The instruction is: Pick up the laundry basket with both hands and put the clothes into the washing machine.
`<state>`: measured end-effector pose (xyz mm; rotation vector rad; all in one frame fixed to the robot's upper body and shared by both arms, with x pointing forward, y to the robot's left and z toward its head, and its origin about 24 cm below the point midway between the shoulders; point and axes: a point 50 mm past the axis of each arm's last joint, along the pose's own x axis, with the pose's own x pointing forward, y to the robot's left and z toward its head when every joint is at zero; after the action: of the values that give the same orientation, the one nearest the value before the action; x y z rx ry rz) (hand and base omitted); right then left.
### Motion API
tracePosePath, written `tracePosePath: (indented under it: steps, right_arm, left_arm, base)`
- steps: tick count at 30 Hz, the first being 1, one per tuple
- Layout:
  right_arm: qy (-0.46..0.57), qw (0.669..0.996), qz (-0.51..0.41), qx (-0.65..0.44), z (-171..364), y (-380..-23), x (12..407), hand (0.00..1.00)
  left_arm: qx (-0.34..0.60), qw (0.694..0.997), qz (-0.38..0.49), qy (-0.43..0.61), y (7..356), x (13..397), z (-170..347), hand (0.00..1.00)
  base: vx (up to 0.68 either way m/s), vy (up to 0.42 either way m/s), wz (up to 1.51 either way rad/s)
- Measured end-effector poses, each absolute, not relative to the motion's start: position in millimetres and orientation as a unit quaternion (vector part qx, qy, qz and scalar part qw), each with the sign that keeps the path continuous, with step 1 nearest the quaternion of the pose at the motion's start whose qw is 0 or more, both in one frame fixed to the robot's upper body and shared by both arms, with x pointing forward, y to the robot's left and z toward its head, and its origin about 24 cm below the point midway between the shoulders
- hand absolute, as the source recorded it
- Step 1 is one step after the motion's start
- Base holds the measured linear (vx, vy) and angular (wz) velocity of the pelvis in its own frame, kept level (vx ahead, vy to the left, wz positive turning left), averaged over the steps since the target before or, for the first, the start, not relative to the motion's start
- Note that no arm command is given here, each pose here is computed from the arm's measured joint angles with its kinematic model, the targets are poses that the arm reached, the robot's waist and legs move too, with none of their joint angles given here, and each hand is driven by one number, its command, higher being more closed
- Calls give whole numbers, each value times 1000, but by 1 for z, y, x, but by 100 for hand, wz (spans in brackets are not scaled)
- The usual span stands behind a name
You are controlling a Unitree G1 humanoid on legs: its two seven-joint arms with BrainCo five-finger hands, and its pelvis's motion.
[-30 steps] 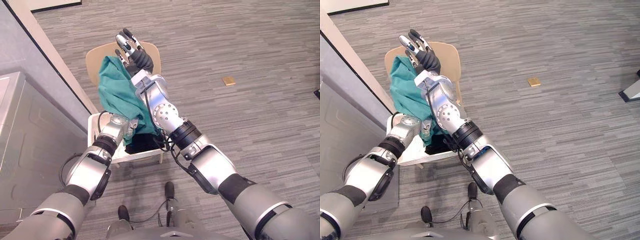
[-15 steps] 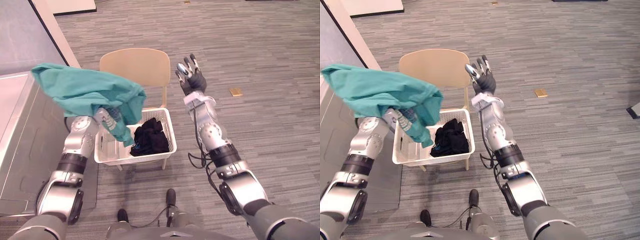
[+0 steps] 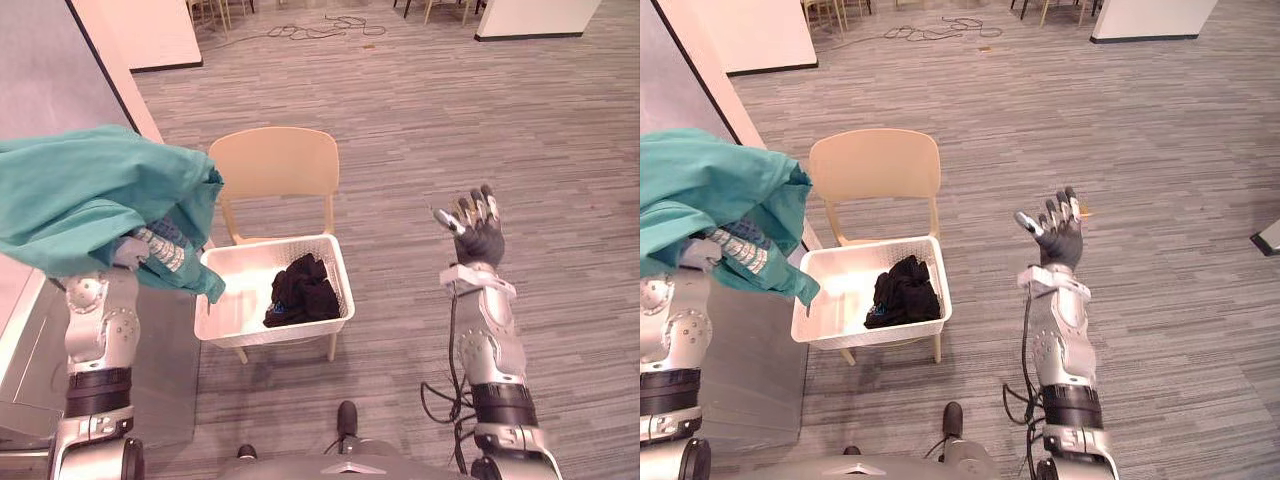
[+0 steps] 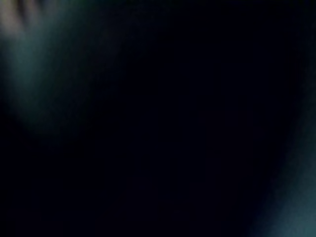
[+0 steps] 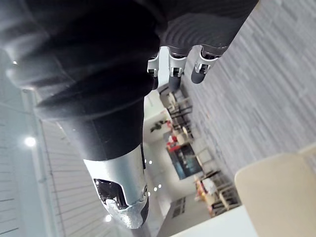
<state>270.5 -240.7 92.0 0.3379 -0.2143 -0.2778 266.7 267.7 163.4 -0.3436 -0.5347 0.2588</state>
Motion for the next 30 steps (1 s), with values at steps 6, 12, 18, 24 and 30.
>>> tracePosePath:
  steps: [6, 12, 18, 24, 30]
  right_arm:
    - [-29, 964, -226, 136, 43, -260, 226, 0]
    - [62, 954, -252, 149, -3, -247, 180, 0]
    - [209, 941, -252, 91, -58, -242, 138, 0]
    - [394, 883, -248, 63, -118, -231, 83, 0]
    - [420, 863, -267, 86, -130, -232, 79, 0]
  left_arm:
    - [-188, 915, 184, -307, 284, 226, 158, 100]
    - [-212, 895, 230, -319, 286, 178, 141, 100]
    - [-278, 901, 236, -235, 259, 150, 97, 100]
    - [-350, 894, 257, -108, 235, 129, 44, 100]
    - [-404, 872, 275, 9, 220, 122, -9, 100]
  base:
    - [34, 47, 0]
    - [8, 43, 1]
    - [17, 34, -2]
    - [5, 21, 4]
    - [-12, -20, 17]
